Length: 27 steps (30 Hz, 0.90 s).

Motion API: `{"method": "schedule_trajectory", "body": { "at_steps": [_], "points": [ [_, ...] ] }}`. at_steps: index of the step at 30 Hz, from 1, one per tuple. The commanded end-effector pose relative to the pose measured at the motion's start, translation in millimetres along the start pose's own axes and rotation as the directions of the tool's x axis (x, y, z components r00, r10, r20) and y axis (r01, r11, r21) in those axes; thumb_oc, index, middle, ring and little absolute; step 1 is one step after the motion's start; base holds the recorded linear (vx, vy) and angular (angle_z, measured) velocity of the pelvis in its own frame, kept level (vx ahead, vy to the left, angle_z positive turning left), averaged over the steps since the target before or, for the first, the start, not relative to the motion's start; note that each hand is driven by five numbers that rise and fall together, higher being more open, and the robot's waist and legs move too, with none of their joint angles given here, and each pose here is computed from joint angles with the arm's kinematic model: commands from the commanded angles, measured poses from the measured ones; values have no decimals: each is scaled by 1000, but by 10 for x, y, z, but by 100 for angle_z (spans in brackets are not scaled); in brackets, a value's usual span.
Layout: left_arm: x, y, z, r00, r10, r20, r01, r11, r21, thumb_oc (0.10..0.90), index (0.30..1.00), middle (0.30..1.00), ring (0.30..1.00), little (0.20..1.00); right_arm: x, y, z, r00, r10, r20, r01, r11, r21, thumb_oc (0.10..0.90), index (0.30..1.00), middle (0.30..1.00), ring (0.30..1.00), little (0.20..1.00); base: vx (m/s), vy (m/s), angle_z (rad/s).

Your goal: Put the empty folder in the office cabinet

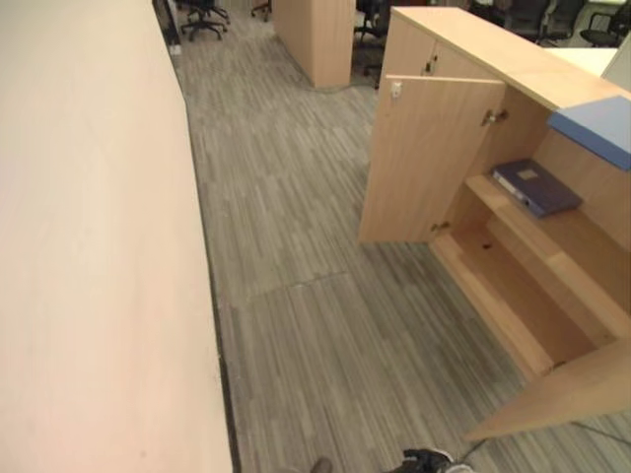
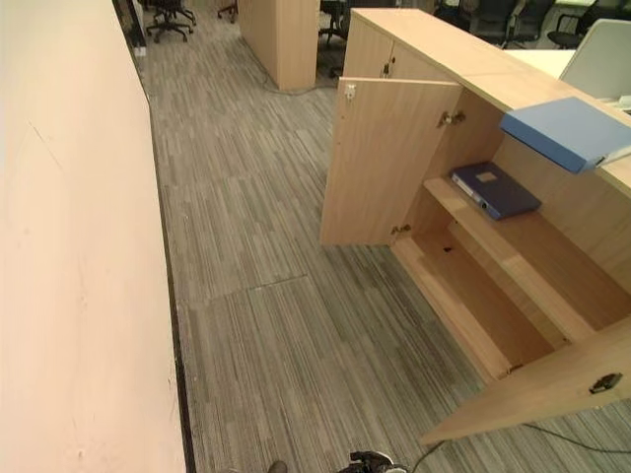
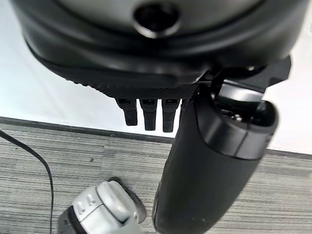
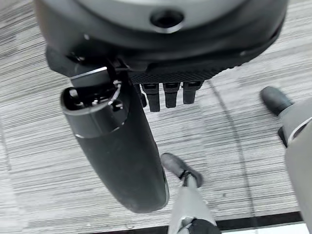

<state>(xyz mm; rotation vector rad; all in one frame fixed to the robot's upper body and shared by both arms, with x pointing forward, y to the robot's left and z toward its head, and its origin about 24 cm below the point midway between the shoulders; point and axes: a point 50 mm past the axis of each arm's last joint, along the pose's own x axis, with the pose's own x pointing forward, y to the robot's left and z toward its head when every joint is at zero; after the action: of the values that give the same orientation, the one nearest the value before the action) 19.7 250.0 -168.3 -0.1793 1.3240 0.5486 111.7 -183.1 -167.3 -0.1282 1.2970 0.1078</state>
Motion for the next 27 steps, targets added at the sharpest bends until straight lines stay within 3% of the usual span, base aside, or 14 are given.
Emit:
{"method": "schedule_trajectory", "body": {
  "at_steps": [1, 8, 12, 18, 21, 27],
  "points": [
    [-44, 395, -121, 993, 112, -42, -109, 992, 56, 800, 900, 900, 900, 900, -55, -348, -94, 995, -91, -34, 90, 996, -21, 800, 900, 900, 900, 900, 164, 178, 3],
    [-57, 433, -165, 989, 143, -29, -145, 987, -65, 800, 900, 900, 900, 900, -82, -464, 334, 982, -145, 123, 144, 989, 17, 800, 900, 900, 900, 900, 137, 115, -34],
    [-47, 383, -127, 992, 126, -12, -126, 990, -60, 800, 900, 900, 900, 900, -88, -500, 331, 979, -163, 122, 160, 986, 38, 800, 900, 900, 900, 900, 179, -51, -11],
    [-47, 375, -159, 994, 106, -42, -108, 993, -50, 800, 900, 900, 900, 900, -121, -620, -91, 982, -188, 31, 183, 975, 126, 800, 900, 900, 900, 900, 340, -74, 81],
    [-78, 314, -401, 991, 74, -115, -79, 996, -40, 800, 900, 900, 900, 900, -151, -550, -556, 981, -156, -114, 168, 979, 114, 800, 900, 900, 900, 900, 356, -131, 55],
    [-43, 152, -263, 998, 26, -56, -27, 1000, -7, 800, 900, 900, 900, 900, -171, -523, -690, 981, -150, -126, 169, 972, 163, 800, 900, 900, 900, 900, 164, -119, 49]
  ]
}}
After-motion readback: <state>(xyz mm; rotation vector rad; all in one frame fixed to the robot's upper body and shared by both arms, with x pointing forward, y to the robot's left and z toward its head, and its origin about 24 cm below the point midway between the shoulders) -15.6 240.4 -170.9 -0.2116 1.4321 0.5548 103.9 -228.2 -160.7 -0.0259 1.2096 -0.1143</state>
